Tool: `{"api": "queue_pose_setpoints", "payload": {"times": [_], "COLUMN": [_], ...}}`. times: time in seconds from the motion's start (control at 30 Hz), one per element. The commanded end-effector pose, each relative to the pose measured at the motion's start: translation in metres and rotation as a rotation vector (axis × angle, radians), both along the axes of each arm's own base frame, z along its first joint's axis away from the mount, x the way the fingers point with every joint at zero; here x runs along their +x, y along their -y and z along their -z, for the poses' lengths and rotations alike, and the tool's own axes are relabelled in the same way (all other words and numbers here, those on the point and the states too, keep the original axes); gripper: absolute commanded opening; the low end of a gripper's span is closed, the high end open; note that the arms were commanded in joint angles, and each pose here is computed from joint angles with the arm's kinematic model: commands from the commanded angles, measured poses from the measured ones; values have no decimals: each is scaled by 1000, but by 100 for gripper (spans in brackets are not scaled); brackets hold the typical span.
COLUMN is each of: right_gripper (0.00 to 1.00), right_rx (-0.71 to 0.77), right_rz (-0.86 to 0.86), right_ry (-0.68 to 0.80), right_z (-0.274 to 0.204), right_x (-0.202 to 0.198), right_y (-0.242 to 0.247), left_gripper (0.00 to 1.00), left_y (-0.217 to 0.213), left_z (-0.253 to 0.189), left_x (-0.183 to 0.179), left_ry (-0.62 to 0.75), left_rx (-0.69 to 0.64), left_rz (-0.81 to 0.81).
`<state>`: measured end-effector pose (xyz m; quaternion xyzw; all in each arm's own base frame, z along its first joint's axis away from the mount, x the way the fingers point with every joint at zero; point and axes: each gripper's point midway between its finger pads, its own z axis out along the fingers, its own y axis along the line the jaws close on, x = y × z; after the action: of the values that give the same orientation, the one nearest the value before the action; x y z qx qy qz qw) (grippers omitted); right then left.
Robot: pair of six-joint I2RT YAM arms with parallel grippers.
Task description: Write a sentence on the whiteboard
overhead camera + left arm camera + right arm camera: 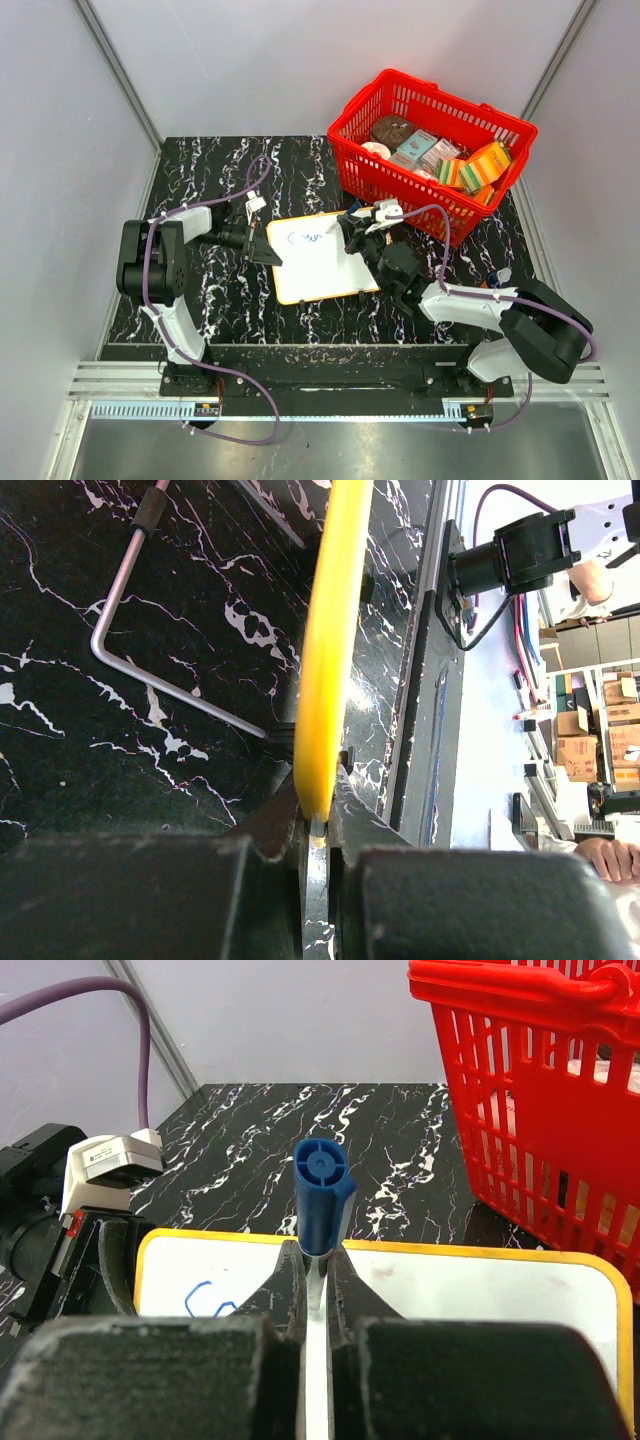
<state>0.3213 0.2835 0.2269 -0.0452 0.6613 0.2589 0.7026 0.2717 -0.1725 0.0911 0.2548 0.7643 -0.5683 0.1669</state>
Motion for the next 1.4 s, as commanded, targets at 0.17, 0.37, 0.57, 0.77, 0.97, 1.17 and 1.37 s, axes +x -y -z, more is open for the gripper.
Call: {"api": "queue_pose_setpoints", "payload": {"times": [0.17, 0.37, 0.57, 0.77, 0.97, 1.17, 1.37], "right_gripper": [0, 0, 0, 0, 0, 0, 0], "right_rx": [31, 33, 26, 23, 22, 11, 8], "right_rz": [37, 17, -7, -31, -37, -40, -16], "right_ry": [25, 17, 14, 6, -8, -23, -26], "right_z": [-15, -13, -10, -5, 1, 7, 8], "right_x": [9, 10, 7, 3, -1, -4, -3], "right_y": [2, -3, -6, -8, -5, -3, 2], "left_gripper": [0, 0, 0, 0, 0, 0, 0], "left_y": [-8, -8, -8, -8, -8, -8, -8], "left_z": [24, 23, 23, 24, 23, 24, 24], "left_x": [4, 3, 4, 3, 3, 4, 4], "left_ry": [46, 46, 47, 46, 47, 46, 47], "left_rx": [128, 128, 126, 128, 128, 128, 128], "left_rz": [25, 25, 25, 25, 27, 25, 26]}}
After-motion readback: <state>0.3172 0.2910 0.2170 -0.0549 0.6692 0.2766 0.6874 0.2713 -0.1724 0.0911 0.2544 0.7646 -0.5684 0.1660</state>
